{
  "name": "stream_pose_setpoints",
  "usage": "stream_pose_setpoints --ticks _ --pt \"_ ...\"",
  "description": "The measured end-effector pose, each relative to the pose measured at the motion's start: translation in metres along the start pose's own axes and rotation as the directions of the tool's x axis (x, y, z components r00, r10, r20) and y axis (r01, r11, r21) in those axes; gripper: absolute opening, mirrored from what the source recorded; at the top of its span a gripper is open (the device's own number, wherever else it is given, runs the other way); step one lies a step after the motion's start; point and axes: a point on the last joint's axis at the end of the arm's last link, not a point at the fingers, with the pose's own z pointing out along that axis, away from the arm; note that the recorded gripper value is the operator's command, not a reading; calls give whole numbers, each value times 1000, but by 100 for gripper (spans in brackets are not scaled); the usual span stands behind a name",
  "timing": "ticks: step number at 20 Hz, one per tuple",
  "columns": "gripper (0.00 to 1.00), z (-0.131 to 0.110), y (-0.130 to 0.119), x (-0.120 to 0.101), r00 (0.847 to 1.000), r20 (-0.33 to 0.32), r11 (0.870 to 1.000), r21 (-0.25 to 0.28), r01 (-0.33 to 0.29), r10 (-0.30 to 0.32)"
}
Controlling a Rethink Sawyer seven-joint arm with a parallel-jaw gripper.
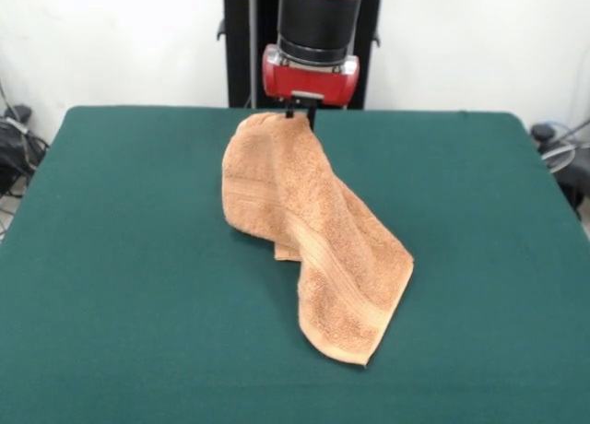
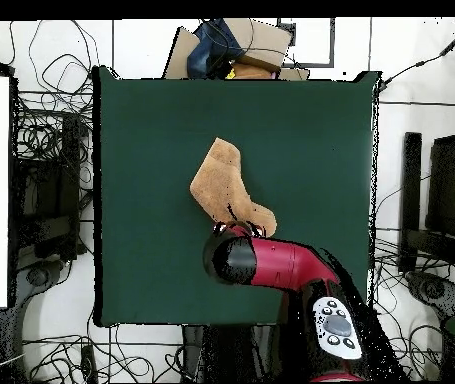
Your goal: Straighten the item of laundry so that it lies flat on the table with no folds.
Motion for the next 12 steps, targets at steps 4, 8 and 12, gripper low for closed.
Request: stream_pose_setpoints --ticks 4,8,12 --pt "0 -1 0 -1 1000 1 1000 0 -3 3" --pt "0 -6 -1 -4 1000 12 1000 1 -9 9" --pt "0 -11 -2 -9 1000 25 1000 3 -16 16"
